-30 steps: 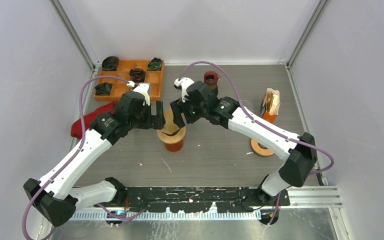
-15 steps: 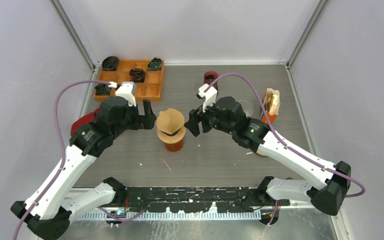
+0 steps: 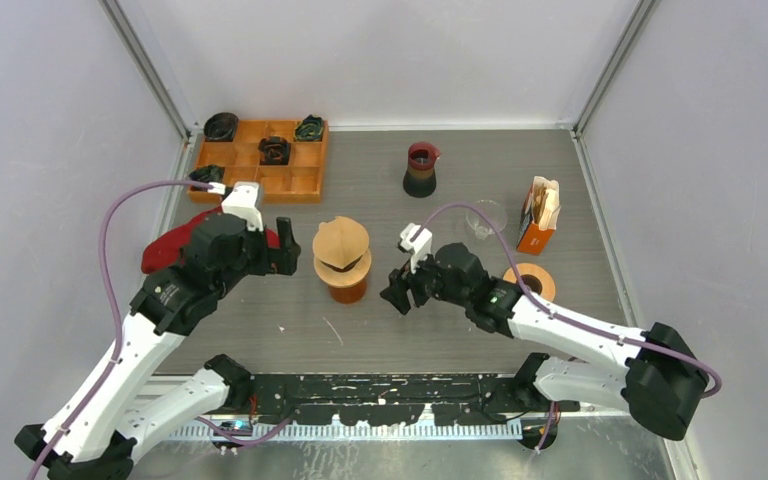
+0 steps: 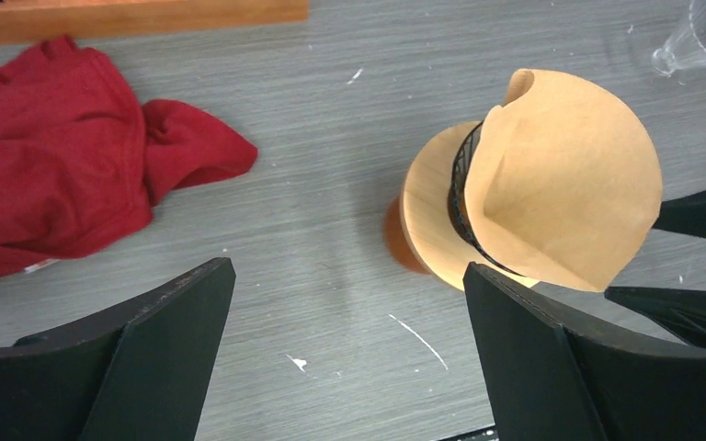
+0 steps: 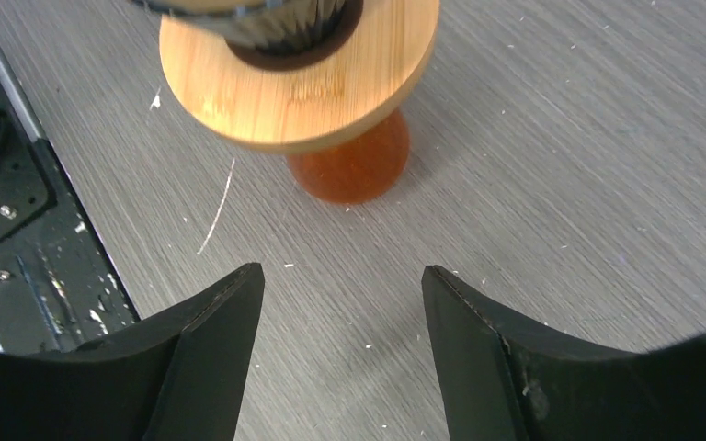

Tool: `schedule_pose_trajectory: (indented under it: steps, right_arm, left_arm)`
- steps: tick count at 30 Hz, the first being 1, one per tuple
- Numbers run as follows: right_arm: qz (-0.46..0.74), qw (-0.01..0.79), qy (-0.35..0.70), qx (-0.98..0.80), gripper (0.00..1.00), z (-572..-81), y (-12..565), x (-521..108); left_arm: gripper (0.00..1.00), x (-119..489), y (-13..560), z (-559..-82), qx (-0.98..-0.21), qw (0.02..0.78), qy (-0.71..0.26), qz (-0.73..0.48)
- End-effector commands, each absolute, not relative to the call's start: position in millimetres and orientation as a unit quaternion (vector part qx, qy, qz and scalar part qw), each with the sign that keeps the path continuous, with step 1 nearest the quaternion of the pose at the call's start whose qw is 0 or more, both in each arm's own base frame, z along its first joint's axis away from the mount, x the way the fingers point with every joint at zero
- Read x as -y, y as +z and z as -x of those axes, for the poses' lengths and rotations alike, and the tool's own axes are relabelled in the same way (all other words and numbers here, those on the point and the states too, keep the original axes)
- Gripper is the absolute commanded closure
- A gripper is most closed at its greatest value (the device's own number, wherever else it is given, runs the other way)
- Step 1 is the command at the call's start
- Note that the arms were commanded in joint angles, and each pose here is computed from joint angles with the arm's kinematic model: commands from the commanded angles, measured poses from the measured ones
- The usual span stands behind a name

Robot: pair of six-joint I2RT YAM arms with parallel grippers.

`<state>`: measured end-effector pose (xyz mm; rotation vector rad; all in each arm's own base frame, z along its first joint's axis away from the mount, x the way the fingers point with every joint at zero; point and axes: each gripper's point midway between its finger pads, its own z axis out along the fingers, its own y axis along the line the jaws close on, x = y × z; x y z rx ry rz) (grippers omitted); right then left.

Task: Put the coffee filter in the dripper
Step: Move the coffee server to the center of the board.

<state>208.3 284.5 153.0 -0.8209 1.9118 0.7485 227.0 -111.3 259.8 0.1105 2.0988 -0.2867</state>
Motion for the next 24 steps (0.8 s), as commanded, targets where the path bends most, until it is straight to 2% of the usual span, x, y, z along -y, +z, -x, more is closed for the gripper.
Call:
schedule_pose_trajectory:
  steps: [1, 9, 24]
  right_arm:
    - [0.341, 0.552, 0.349, -0.676, 0.31, -215.8, 190.6, -303.8]
    - [0.349, 0.584, 0.354, -0.642, 0.35, -223.5, 165.1, -327.8]
    - [0.323, 0.632, 0.357, -0.607, 0.43, -242.6, 137.5, -350.0]
  left_arm:
    - [0.01, 94.2, 282.8, -230.4, -0.839, 0.535, -0.089, -0.047]
    - [0.01, 58.6, 294.1, -233.1, -0.806, 0.591, -0.018, -0.019]
    - [0.01, 40.2, 287.0, -223.0, -0.794, 0.608, -0.009, 0.007]
